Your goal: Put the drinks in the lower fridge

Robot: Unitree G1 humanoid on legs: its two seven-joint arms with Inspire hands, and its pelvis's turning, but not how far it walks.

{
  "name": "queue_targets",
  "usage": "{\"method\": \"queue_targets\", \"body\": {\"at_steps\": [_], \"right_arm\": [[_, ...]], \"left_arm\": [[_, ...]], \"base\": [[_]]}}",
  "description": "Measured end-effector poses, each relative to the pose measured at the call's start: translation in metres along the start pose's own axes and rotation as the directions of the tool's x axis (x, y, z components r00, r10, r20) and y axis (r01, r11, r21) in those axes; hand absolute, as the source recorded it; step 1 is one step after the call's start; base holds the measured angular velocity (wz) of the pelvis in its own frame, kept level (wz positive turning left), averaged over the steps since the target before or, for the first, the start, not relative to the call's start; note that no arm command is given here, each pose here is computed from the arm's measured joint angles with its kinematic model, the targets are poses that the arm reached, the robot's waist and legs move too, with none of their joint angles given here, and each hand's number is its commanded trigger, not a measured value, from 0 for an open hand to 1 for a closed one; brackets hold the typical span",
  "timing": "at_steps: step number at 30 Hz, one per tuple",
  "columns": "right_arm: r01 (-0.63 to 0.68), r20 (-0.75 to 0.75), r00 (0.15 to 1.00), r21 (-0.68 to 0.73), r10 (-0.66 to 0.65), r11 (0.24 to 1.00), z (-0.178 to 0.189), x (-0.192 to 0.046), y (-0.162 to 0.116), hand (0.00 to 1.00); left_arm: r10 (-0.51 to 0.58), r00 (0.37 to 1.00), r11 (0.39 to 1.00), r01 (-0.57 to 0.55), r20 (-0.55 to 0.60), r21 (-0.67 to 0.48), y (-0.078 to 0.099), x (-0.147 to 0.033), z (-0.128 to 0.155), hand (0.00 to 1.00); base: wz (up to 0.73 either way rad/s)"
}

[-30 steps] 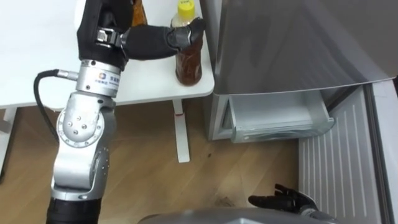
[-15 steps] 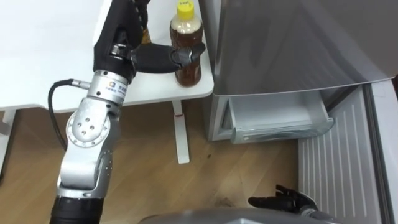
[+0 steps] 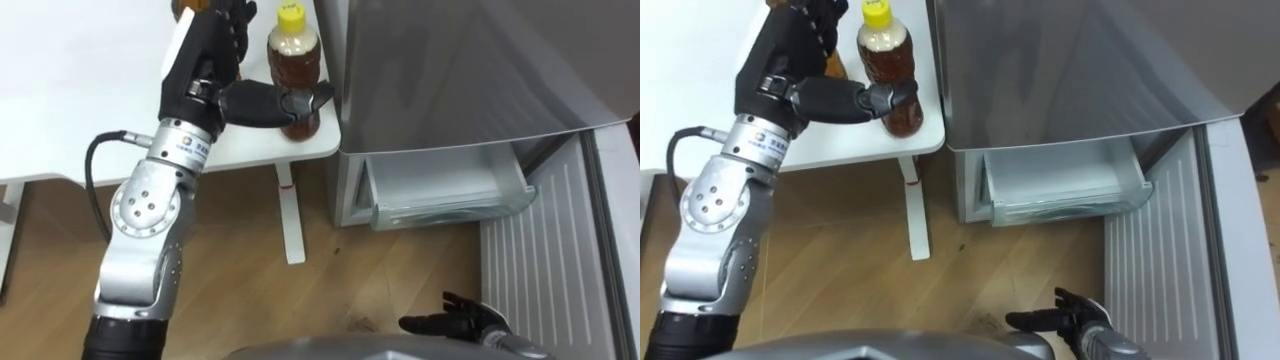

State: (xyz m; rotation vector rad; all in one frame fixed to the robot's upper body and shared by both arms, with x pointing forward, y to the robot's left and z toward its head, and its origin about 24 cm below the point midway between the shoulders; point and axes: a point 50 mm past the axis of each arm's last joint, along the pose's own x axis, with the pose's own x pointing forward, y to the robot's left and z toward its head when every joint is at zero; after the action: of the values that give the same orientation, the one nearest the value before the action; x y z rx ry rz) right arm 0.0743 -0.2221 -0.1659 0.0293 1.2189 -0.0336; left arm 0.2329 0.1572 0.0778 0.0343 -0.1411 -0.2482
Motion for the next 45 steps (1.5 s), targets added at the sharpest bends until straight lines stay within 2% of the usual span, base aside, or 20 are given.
{"method": "queue_targets", "body": {"at_steps": [8,13,21,26,34,45], "right_arm": [[0.011,-0.001,1.000,0.026,-0.011,1.000,-0.002,-0.001,-0.002,0.00],[0.013,-0.001,1.000,0.029,-0.013,1.000,-0.002,-0.001,-0.003,0.00],[0.005,-0.001,1.000,0.030,-0.005,1.000,-0.001,-0.001,-0.001,0.00],[0.005,-0.021,1.000,0.035,-0.004,0.999,-0.003,-0.001,-0.001,0.00],[0.008,-0.030,1.000,0.052,-0.006,0.999,-0.002,-0.001,-0.004,0.00],[0.005,-0.020,1.000,0.051,-0.004,0.999,0.000,-0.002,-0.004,0.00]], "left_arm": [[0.009,0.997,1.000,-0.010,-0.074,-0.015,0.002,-0.006,-0.016,0.00],[0.035,0.990,0.994,-0.048,-0.135,-0.096,0.008,-0.009,-0.032,0.00],[0.080,0.981,0.986,-0.103,-0.176,-0.128,0.014,-0.011,-0.041,0.00],[0.080,0.974,0.986,-0.109,-0.214,-0.129,0.016,-0.001,-0.049,0.00],[0.083,0.962,0.984,-0.121,-0.261,-0.132,0.018,-0.002,-0.054,0.00],[0.093,0.980,0.988,-0.112,-0.176,-0.104,0.027,0.021,-0.032,0.00]], "base": [[0.00],[-0.01],[0.00],[-0.01],[-0.07],[0.00]]}}
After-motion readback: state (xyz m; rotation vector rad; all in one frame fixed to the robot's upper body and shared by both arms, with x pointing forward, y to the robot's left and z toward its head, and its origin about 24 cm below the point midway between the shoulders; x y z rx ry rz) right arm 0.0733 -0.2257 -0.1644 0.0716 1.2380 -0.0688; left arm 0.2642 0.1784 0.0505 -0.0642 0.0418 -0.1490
